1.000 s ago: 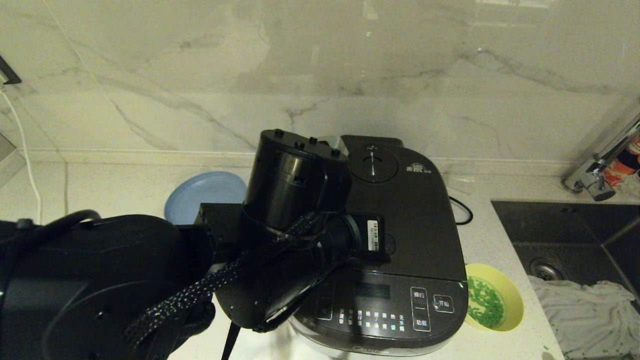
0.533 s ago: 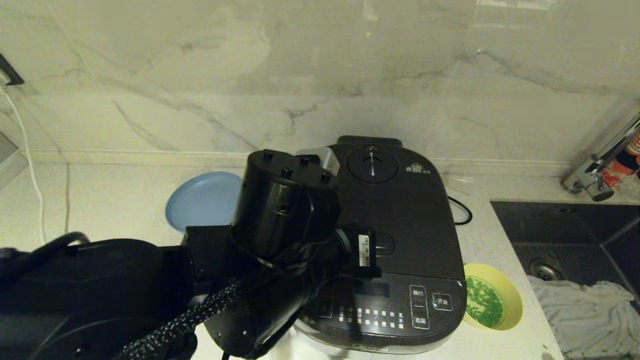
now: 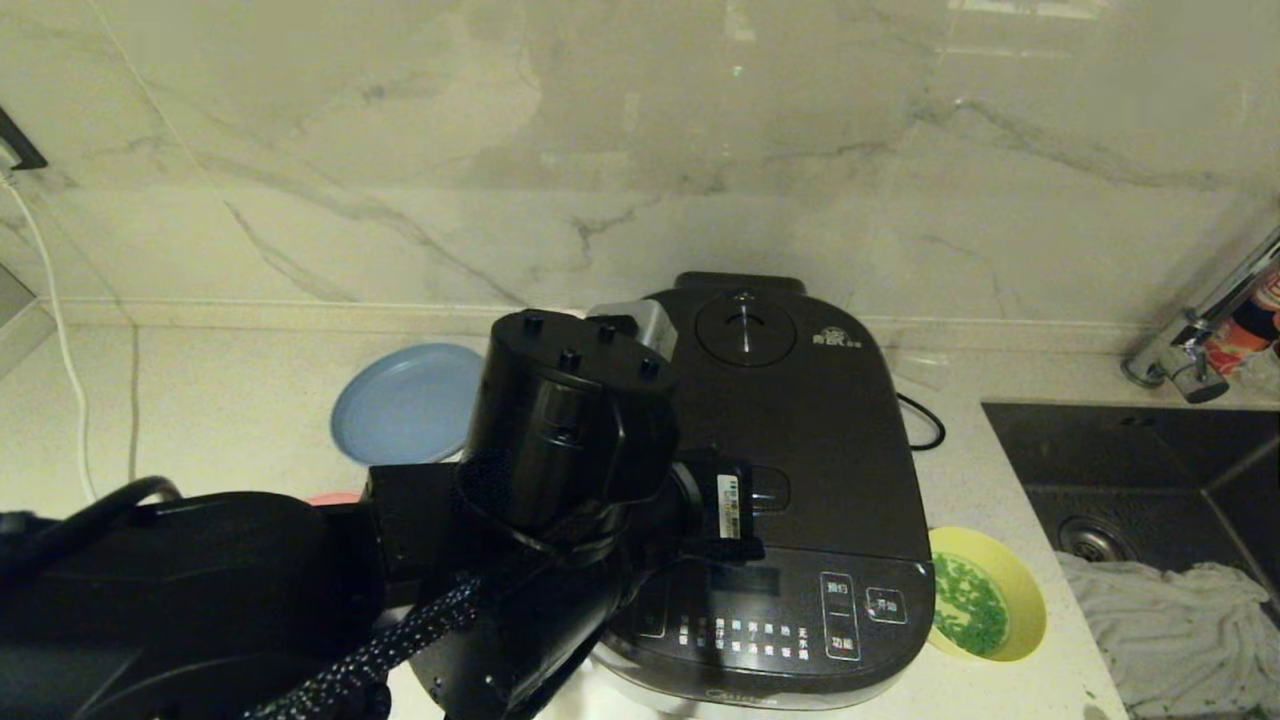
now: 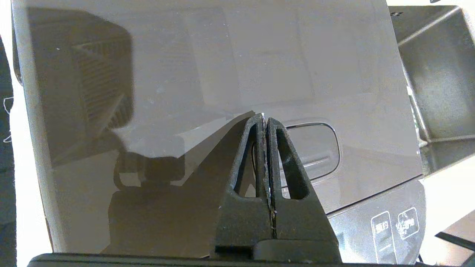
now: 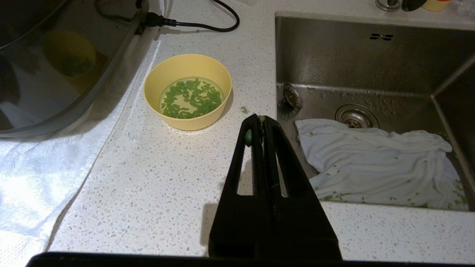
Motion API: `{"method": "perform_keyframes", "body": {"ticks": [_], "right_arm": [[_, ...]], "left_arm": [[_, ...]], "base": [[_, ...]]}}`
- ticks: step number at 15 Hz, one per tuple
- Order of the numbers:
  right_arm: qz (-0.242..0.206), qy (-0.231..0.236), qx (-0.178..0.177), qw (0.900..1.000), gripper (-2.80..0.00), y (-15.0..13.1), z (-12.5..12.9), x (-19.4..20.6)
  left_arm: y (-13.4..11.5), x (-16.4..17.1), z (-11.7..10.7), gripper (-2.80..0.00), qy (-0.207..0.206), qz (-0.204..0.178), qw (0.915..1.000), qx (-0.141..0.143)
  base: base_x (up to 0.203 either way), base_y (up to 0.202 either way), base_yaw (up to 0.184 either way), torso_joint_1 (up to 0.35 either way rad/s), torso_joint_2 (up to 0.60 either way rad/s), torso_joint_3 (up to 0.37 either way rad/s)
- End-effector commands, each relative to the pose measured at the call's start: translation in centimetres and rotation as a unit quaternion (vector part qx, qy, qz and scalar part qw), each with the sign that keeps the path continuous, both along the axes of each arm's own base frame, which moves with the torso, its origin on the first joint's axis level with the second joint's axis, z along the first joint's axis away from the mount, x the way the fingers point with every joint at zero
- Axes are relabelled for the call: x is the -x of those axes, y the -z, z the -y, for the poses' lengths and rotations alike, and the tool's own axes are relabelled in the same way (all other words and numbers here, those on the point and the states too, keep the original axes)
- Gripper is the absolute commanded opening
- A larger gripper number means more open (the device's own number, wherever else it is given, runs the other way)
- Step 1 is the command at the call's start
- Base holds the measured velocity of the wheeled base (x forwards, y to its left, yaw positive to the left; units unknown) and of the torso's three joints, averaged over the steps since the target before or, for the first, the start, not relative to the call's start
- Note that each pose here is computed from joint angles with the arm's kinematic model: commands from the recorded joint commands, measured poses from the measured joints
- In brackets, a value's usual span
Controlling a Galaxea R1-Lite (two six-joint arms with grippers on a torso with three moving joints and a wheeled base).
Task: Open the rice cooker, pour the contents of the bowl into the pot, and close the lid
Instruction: Open the rice cooker
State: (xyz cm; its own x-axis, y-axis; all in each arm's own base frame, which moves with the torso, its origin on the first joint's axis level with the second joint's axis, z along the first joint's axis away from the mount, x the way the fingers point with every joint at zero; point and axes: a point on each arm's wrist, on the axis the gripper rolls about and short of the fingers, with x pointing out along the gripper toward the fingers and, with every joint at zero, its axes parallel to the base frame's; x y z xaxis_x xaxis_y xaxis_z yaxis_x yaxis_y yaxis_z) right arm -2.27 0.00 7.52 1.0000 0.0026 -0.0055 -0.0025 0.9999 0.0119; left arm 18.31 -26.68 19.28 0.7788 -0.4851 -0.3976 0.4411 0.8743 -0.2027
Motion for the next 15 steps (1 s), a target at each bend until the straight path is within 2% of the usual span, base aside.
{"method": "perform_keyframes", "body": {"ticks": [1, 4, 7, 11, 15], "right_arm": [[0.000, 0.000, 0.000, 1.000, -2.80, 0.0, 0.0, 0.0], [0.000, 0.000, 0.000, 1.000, -2.80, 0.0, 0.0, 0.0], [0.000, 0.000, 0.000, 1.000, -2.80, 0.0, 0.0, 0.0], [0.000, 0.000, 0.000, 1.000, -2.80, 0.0, 0.0, 0.0], [0.000, 0.000, 0.000, 1.000, -2.80, 0.0, 0.0, 0.0]], "left_arm": [[-0.2, 0.1, 0.1, -2.80, -0.001, 0.002, 1.0000, 0.005], [-2.3, 0.4, -0.5, -2.80, -0.003, 0.030, 0.9983, 0.049], [-3.6, 0.8, -1.0, -2.80, -0.002, 0.041, 0.9969, 0.067], [-3.3, 1.0, -1.3, -2.80, 0.001, 0.034, 0.9975, 0.062], [-1.3, 0.6, -0.5, -2.80, 0.002, 0.015, 0.9994, 0.032]], "base": [[0.000, 0.000, 0.000, 0.000, 0.00, 0.000], [0.000, 0.000, 0.000, 0.000, 0.00, 0.000], [0.000, 0.000, 0.000, 0.000, 0.00, 0.000], [0.000, 0.000, 0.000, 0.000, 0.00, 0.000], [0.000, 0.000, 0.000, 0.000, 0.00, 0.000]]}}
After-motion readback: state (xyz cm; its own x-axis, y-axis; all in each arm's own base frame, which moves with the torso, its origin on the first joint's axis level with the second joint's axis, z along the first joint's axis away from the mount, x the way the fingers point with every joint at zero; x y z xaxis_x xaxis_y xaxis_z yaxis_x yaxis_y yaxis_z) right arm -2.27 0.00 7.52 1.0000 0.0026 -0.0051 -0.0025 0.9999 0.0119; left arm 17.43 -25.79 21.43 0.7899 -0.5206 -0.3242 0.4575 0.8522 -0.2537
